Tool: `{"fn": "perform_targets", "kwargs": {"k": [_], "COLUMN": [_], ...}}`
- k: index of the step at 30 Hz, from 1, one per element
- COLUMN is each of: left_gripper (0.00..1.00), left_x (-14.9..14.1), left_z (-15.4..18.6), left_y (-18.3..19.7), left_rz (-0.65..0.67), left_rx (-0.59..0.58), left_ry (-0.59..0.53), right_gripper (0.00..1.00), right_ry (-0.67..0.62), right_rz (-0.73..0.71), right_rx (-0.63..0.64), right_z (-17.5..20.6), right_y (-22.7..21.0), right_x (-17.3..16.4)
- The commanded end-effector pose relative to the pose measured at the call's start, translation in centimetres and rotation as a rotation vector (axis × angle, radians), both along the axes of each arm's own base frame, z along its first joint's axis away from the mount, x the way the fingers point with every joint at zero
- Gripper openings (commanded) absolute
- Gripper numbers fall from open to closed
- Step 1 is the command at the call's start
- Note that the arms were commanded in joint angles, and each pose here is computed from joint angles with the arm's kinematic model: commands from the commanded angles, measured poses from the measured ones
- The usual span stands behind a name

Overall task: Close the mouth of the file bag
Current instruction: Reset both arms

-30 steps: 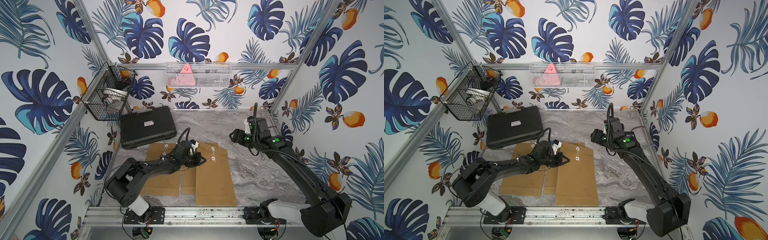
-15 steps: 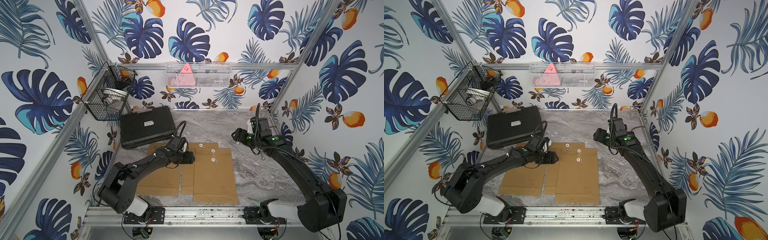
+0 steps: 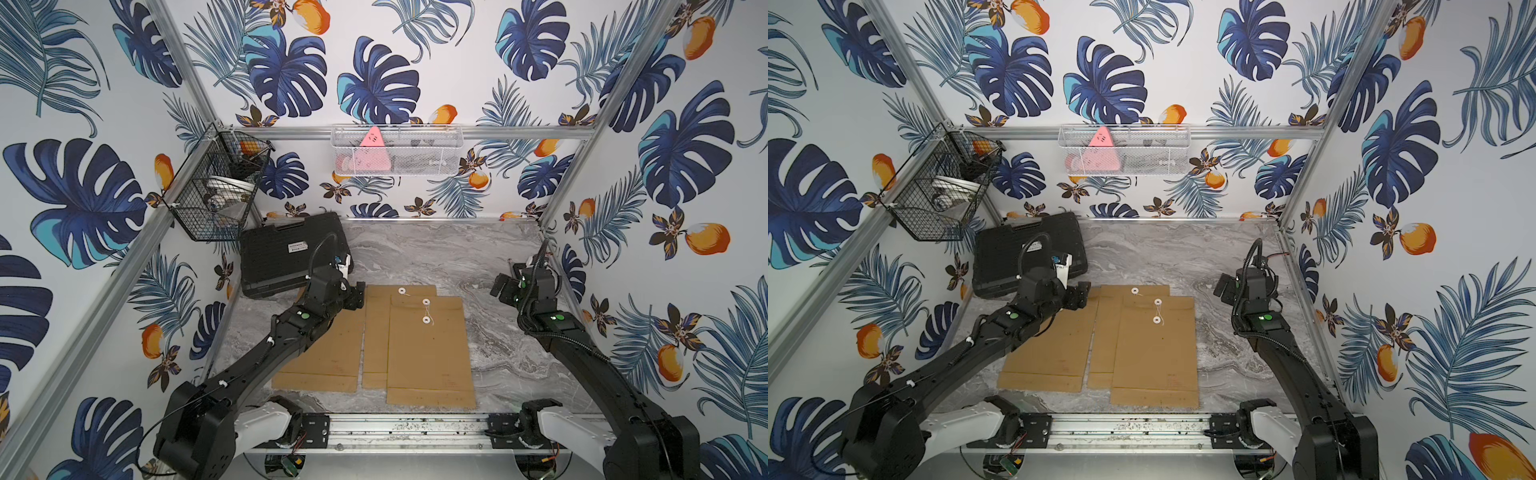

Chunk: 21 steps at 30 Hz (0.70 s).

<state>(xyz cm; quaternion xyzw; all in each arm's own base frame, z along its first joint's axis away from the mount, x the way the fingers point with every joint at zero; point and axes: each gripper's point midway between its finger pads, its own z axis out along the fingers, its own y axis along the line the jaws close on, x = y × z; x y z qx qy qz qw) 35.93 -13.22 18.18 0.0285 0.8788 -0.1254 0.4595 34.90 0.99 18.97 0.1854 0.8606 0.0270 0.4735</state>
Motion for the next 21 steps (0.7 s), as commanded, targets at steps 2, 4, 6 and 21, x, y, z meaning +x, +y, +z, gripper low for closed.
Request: {"fn": "perform_targets", "kwargs": {"k": [2, 4, 6, 21], "left_gripper": [0.70, 0.70, 0.72, 0.73], "left_x": [-3.9, -6.4, -8.4, -12.6], "left_z": [-5.7, -7.7, -8.8, -15.8], "left_y": [-3.3, -4.7, -5.5, -10.6], "left_rz": [-0.002, -0.033, -0.043, -0.159], "left_rx": [-0.231, -0.235, -0.217, -0.228], "left_ry": [0.414, 0.507, 0.533, 0.761], "right_gripper": [0.92, 0.88, 0.84, 0.53], "right_ry": [0.230, 0.358, 0.448, 0.832], "right_rz": [-0.004, 0.026, 0.069, 0.211], "right_rx": [0.213, 0.284, 0.372, 0.624], "right_z": [-2.0, -3.5, -5.1, -15.2], "right_y": [2.5, 3.9, 5.5, 10.4], "right_x": [-1.9, -3.6, -5.4, -12.7]}}
